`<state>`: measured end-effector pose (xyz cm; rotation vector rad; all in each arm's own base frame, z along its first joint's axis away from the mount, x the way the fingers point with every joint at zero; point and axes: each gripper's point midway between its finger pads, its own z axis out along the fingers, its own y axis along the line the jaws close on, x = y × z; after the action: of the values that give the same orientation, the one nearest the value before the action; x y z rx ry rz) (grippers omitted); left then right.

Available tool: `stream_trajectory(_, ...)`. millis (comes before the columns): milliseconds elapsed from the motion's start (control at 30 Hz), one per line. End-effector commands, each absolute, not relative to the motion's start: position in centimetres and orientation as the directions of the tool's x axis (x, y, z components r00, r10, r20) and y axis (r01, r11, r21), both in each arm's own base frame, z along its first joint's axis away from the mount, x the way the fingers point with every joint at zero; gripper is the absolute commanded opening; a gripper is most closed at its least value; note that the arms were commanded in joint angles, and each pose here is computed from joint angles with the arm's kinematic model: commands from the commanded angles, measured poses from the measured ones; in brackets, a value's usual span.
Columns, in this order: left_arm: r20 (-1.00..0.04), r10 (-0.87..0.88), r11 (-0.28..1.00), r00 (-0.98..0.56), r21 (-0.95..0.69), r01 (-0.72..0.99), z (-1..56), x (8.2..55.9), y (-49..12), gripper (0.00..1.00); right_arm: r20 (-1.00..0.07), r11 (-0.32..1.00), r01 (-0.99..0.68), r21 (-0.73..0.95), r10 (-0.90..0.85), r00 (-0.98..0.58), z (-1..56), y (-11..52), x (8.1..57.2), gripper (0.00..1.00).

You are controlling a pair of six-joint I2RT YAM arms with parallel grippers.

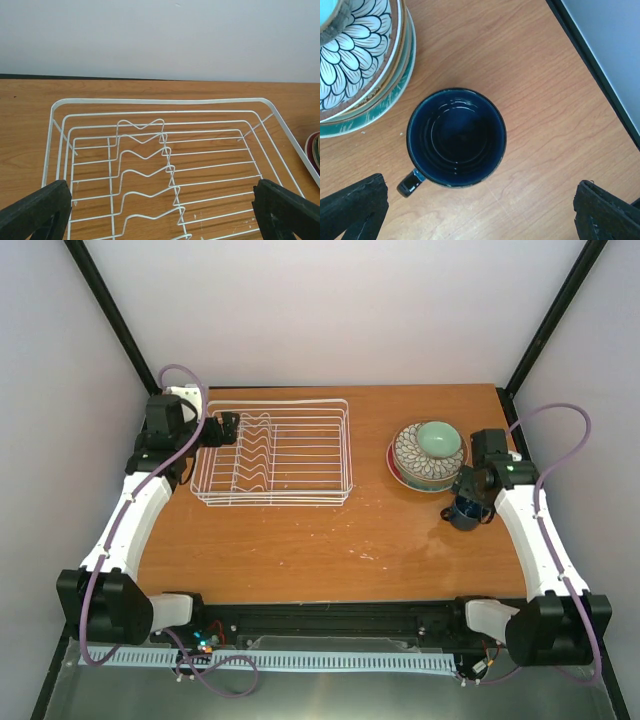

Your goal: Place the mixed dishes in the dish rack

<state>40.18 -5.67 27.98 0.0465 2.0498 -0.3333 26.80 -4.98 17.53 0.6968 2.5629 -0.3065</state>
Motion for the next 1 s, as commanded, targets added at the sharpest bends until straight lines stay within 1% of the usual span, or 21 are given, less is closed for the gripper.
stream_trajectory(0,-0.871,-0.114,0.953,-0.479,-0.232,0.196,28.5,39.9,-6.2,0.99,-0.503,0.819,0.571,-0.059,0.47,-0.725,18.0,-5.5,25.2,1.0)
stream_trajectory(67,-0.871,-0.112,0.954,-0.478,-0.229,0.195,28.5,39.9,-6.1,0.99,-0.514,0.809,0.585,-0.06,0.477,-0.712,18.3,-5.9,24.7,1.0)
stream_trajectory(200,-0.875,-0.111,0.954,-0.472,-0.227,0.196,29.1,39.9,-6.1,0.99,-0.557,0.824,0.567,-0.002,0.47,-0.685,19.5,-5.7,25.1,1.0)
stream_trajectory(300,-0.876,-0.104,0.954,-0.472,-0.221,0.2,29.9,40.0,-6.2,0.97,-0.553,0.816,0.576,-0.037,0.464,-0.692,20.2,-6.4,25.1,1.0)
stream_trajectory(367,-0.876,-0.101,0.954,-0.472,-0.22,0.205,30.3,40.0,-6.4,0.96,-0.533,0.815,0.574,-0.079,0.452,-0.715,20.2,-6.7,24.9,0.99)
stream_trajectory(500,-0.878,-0.077,0.957,-0.472,-0.198,0.213,30.4,40.0,-7.0,0.95,-0.479,0.814,0.568,-0.124,0.452,-0.752,19.3,-7.1,24.4,0.92)
stream_trajectory(567,-0.875,-0.053,0.963,-0.481,-0.171,0.206,30.0,40.1,-7.4,0.94,-0.464,0.808,0.581,-0.102,0.478,-0.746,18.7,-7.4,24.1,0.88)
stream_trajectory(667,-0.868,-0.018,0.972,-0.495,-0.131,0.193,29.2,39.9,-7.8,0.94,-0.432,0.813,0.582,-0.023,0.517,-0.739,17.6,-7.3,24.0,0.8)
stream_trajectory(733,-0.867,-0.013,0.972,-0.498,-0.128,0.198,28.8,39.7,-8.0,0.94,-0.404,0.814,0.581,0.004,0.533,-0.744,16.8,-7.1,23.8,0.79)
stream_trajectory(833,-0.867,-0.012,0.973,-0.499,-0.126,0.195,28.7,39.7,-8.0,0.94,-0.382,0.808,0.589,-0.001,0.544,-0.747,16.2,-7.1,23.6,0.79)
stream_trajectory(967,-0.865,-0.012,0.971,-0.501,-0.128,0.199,28.6,39.6,-8.2,0.94,-0.315,0.802,0.591,0.085,0.584,-0.748,14.7,-5.8,23.9,0.78)
